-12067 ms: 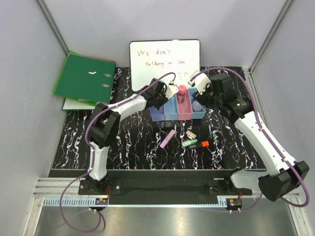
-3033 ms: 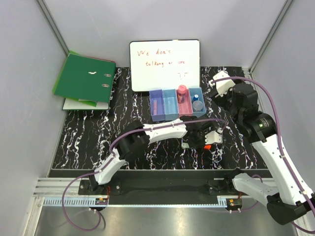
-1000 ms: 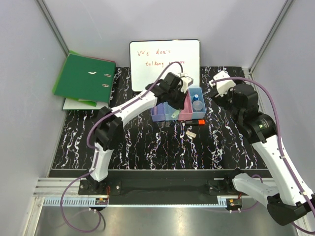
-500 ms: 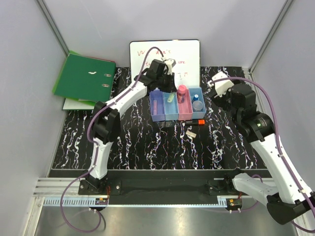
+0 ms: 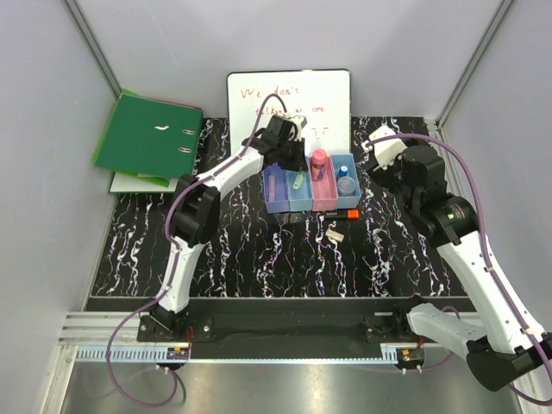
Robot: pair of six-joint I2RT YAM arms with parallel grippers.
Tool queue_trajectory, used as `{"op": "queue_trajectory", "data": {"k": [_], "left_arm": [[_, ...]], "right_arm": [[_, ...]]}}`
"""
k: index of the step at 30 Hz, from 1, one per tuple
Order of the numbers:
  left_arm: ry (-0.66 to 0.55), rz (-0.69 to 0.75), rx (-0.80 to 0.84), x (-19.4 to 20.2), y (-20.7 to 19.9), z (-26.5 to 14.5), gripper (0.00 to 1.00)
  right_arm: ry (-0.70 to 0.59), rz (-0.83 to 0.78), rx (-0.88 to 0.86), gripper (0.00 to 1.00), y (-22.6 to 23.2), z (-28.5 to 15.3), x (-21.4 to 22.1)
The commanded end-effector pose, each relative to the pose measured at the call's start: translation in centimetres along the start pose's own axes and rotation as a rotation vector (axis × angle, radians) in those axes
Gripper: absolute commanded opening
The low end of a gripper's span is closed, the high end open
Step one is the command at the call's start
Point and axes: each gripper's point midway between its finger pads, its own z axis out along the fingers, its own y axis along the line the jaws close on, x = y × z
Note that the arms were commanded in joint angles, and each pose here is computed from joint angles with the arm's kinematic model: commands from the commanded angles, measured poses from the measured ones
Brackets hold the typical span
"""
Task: Sort the stationery into containers
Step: Place the stationery in the storage box.
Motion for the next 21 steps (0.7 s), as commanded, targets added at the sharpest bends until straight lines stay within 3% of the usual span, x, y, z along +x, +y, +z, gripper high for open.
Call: {"op": "queue_trajectory", "data": {"k": [1, 11, 14, 15, 18, 21], "left_arm": [[-0.072, 0.010, -0.005, -2.1, -0.2, 0.4, 0.00], [-0.074, 0.034, -0.079, -1.8, 1.5, 0.9, 0.01], [-0.071, 0.041, -0.081, -1.7, 1.6, 1.0, 0.11], [-0.071, 0.044, -0.081, -1.7, 1.6, 1.0, 0.21], [-0.070, 0.048, -0.092, -1.6, 2.0, 1.0, 0.38], [-0.073, 0.047, -0.091, -1.8, 1.9, 1.0, 0.40]], "right_arm": [[-0.044, 0.034, 0.033, 0.74, -1.0, -0.5, -0.9], [-0.053, 0.041, 0.030, 0.74, -0.9, -0.7, -1.0], [-0.051, 0.040, 0.030, 0.74, -0.9, -0.7, -0.9], [-0.051, 0.040, 0.030, 0.74, -0.9, -0.7, -0.9], [-0.052, 0.039, 0.031, 0.74, -0.9, -0.7, -0.9], [-0.051, 0.039, 0.030, 0.74, -0.9, -0.7, -0.9]]}}
